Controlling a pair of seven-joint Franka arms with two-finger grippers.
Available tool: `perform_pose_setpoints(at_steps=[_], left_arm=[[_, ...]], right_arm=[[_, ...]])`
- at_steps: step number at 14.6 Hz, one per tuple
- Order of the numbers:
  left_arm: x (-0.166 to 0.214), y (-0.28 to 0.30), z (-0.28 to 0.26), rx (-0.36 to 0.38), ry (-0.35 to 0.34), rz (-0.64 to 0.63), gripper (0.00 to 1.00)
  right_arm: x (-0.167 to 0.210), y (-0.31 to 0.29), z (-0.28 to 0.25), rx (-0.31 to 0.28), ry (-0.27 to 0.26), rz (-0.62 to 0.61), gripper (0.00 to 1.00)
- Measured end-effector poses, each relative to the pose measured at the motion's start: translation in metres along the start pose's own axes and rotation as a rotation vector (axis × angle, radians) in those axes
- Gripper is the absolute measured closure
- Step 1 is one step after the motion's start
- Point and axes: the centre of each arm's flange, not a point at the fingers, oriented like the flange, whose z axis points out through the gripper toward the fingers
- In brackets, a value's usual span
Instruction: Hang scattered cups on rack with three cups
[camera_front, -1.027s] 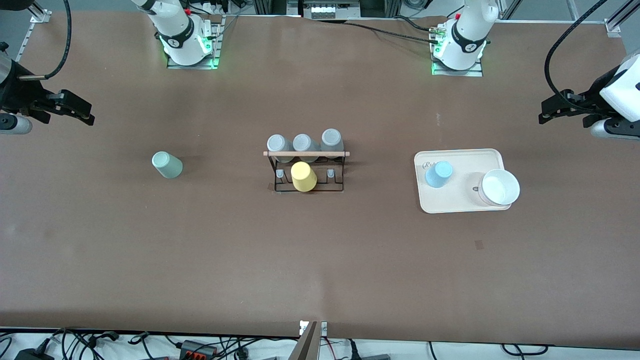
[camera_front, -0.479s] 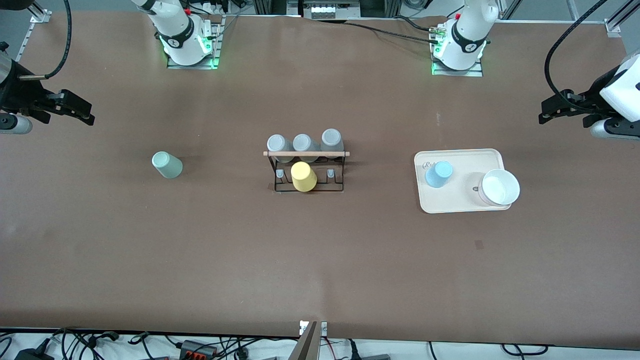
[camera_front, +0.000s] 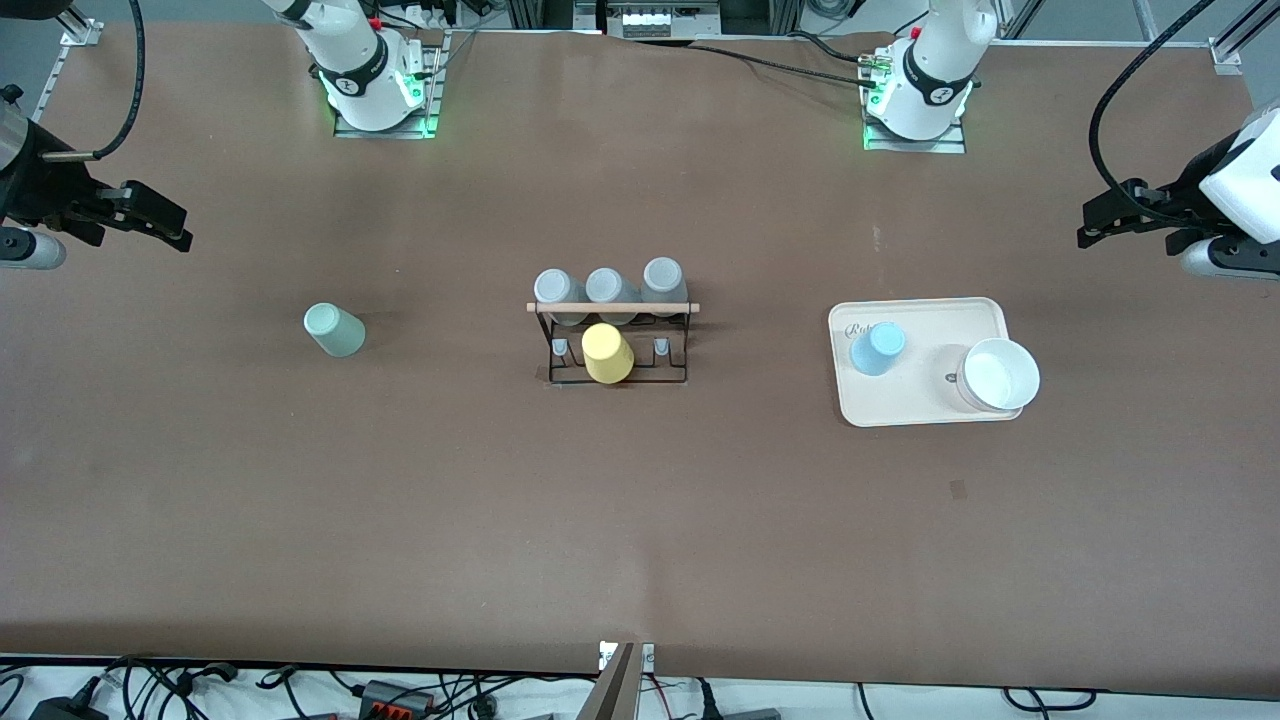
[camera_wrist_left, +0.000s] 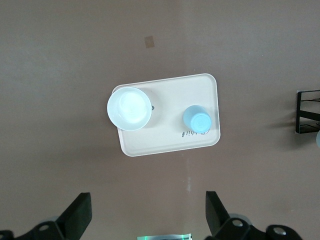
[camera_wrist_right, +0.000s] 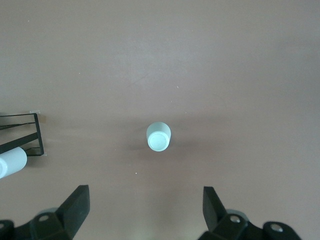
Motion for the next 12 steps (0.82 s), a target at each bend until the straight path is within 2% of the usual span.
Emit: perform_pose_setpoints(at_steps=[6,9,12], left_arm=[[0.01,0.007,0.013,-0.002,-0.017,0.014,0.0],[0.045,0.017,0.061,-0.013,-0.078,0.035,0.0],[0.085,0.017,0.114,-0.043,-0.076,0.03,0.0]], right_arm=[[0.0,0.0,-0.001,-0.001,0.002,0.003,0.0],[0.0,0.001,-0.001,-0.007,0.004,0.005,0.0],[0.0,0.001,-0.001,-0.009,0.004,0.006,0.0]])
